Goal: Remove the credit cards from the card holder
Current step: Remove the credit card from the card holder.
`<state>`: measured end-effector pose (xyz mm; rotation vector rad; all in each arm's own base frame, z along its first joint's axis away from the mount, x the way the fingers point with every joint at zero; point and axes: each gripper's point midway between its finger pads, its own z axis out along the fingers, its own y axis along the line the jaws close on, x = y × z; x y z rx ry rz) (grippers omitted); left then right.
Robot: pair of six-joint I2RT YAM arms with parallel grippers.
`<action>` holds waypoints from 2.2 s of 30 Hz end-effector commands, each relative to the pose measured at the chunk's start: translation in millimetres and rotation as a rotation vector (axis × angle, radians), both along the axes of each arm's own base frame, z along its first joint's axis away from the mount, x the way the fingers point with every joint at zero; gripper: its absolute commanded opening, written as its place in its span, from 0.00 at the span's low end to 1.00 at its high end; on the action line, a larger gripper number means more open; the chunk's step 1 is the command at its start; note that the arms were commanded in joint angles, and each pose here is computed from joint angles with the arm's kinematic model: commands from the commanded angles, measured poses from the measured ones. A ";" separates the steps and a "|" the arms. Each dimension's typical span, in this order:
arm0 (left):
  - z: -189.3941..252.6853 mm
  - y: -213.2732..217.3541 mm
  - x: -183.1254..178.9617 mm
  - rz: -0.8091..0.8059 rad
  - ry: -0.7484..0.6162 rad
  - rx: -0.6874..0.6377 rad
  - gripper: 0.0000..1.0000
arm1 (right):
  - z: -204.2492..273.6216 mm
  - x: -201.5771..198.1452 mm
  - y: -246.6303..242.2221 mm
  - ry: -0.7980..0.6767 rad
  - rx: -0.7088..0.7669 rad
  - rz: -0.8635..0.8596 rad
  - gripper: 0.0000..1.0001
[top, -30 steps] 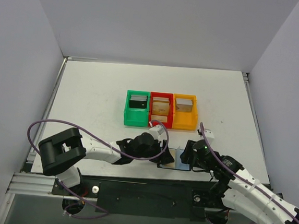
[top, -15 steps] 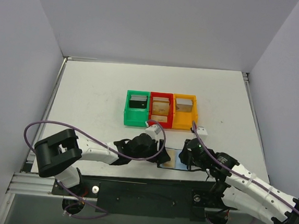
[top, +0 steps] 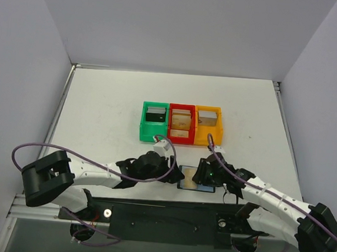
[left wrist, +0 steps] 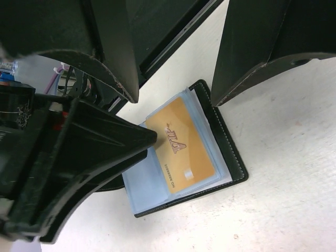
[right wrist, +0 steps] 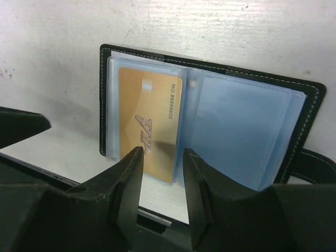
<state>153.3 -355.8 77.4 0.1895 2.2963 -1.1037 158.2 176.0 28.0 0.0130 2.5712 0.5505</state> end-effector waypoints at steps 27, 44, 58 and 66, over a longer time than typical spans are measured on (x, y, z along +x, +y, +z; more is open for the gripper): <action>26.7 -12.9 15.5 -0.023 -0.035 -0.108 0.63 | -7.7 7.8 20.5 0.020 0.165 -0.077 0.38; -5.0 -28.3 16.3 -0.031 0.066 -0.139 0.60 | -4.4 7.0 15.6 -0.009 0.208 -0.074 0.42; -23.5 -25.4 19.9 -0.006 0.088 -0.081 0.59 | 3.8 11.4 22.7 -0.037 0.251 -0.061 0.42; -35.6 -27.2 16.7 -0.016 0.118 -0.062 0.57 | -3.0 10.5 21.7 -0.018 0.249 -0.070 0.41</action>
